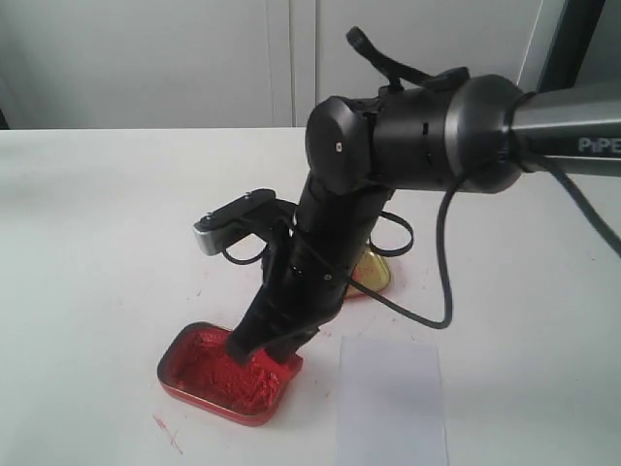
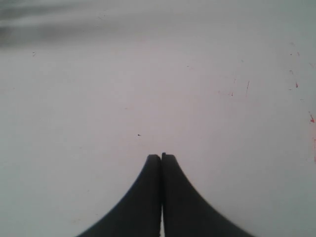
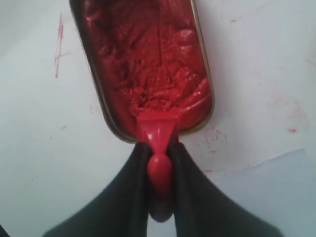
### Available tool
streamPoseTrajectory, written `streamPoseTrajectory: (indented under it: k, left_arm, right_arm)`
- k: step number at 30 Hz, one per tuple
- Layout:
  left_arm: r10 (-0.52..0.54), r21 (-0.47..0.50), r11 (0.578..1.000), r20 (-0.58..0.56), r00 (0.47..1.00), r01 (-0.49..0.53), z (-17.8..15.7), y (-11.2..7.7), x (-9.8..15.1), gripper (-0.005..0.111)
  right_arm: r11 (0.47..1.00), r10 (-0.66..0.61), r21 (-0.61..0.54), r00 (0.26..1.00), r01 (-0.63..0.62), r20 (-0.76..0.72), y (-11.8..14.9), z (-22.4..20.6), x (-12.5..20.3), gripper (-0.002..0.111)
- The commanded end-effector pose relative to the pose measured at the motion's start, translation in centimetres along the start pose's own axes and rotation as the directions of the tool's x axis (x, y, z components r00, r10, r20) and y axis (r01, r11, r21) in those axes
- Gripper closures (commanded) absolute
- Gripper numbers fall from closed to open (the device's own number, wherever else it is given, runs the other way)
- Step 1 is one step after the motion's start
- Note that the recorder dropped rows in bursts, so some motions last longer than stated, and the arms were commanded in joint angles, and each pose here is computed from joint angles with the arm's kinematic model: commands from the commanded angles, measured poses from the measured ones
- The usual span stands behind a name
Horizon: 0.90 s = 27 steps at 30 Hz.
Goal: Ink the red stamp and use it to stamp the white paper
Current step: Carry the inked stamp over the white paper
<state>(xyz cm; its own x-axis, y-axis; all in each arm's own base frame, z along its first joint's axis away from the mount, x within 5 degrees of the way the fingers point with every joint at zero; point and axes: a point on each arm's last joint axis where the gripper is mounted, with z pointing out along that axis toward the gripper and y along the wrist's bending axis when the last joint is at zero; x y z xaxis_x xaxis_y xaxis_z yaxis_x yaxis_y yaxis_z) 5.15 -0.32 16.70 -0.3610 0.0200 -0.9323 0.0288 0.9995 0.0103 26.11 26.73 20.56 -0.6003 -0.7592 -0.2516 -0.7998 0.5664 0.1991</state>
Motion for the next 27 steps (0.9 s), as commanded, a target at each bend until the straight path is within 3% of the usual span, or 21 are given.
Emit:
streamPoseTrajectory:
  k: [1,8,20,27]
  left_arm:
    - [-0.001,0.007,1.0,0.001,1.0,0.001,0.0,0.0,0.1,0.107]
    - [-0.001,0.007,1.0,0.001,1.0,0.001,0.0,0.0,0.1,0.107]
    - [-0.001,0.007,1.0,0.001,1.0,0.001,0.0,0.0,0.1,0.107]
    - [-0.001,0.007,1.0,0.001,1.0,0.001,0.0,0.0,0.1,0.107]
  right_arm:
    - [0.999,0.019,0.039,1.0,-0.02,0.019,-0.7,-1.3,1.6,0.108]
    - [0.995,0.05,0.091,0.999,-0.05,0.0,-2.1,-1.9,4.0,0.108]
    - [0.98,-0.029,0.195,0.997,0.042,-0.067,-2.8,-0.8,7.2,0.108]
    - [0.978,-0.019,0.208,0.999,0.028,-0.046,-2.8,0.2,7.9,0.108]
